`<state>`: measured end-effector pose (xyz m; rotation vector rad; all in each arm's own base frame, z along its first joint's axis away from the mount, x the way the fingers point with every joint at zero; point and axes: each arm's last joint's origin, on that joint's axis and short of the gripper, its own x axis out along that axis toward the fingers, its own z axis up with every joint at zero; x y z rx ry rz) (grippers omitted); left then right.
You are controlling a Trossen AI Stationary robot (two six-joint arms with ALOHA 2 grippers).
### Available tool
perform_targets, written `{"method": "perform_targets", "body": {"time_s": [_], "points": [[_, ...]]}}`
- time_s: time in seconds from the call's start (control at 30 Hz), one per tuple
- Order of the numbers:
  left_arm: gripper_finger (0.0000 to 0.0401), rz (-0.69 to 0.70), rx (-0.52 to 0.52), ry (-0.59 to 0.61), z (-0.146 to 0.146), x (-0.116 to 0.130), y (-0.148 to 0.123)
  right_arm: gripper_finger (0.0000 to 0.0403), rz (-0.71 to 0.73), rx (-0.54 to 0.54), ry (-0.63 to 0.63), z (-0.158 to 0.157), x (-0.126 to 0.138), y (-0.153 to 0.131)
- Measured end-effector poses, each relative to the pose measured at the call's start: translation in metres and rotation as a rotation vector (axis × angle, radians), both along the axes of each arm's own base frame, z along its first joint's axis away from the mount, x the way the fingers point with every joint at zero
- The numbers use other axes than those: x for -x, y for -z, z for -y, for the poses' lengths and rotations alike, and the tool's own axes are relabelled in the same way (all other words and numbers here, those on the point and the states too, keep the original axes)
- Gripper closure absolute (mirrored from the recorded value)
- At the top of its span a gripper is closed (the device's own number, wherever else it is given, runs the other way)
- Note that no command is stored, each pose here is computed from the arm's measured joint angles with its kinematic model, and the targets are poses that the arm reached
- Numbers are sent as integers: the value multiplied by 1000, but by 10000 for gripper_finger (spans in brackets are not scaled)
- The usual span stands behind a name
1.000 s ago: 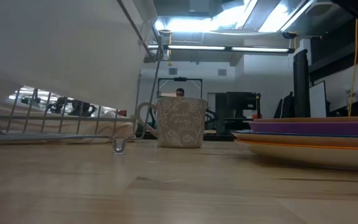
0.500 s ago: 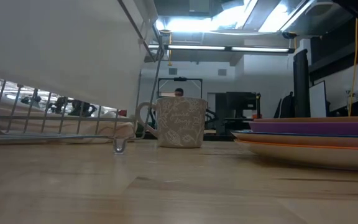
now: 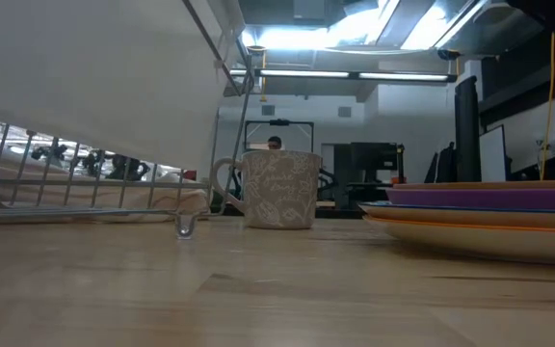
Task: Sort dishes
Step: Put the brown plate into the dish rack
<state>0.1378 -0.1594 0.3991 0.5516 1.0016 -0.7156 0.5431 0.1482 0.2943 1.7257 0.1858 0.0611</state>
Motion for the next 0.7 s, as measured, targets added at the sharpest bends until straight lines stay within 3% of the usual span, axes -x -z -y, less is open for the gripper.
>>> {"method": "perform_targets", "body": {"time_s": [0.17, 0.43, 0.57, 0.7], "points": [[399, 10, 66, -107, -11, 8, -8, 223, 108, 56, 18, 6, 0, -13], [399, 11, 148, -279, -21, 15, -15, 223, 159, 225, 43, 15, 16, -51], [398, 35, 185, -332, -19, 13, -17, 223, 118, 346, 41, 24, 33, -76], [398, 97, 256, -330, -13, 7, -22, 223, -22, 468, 28, 37, 58, -98]]}}
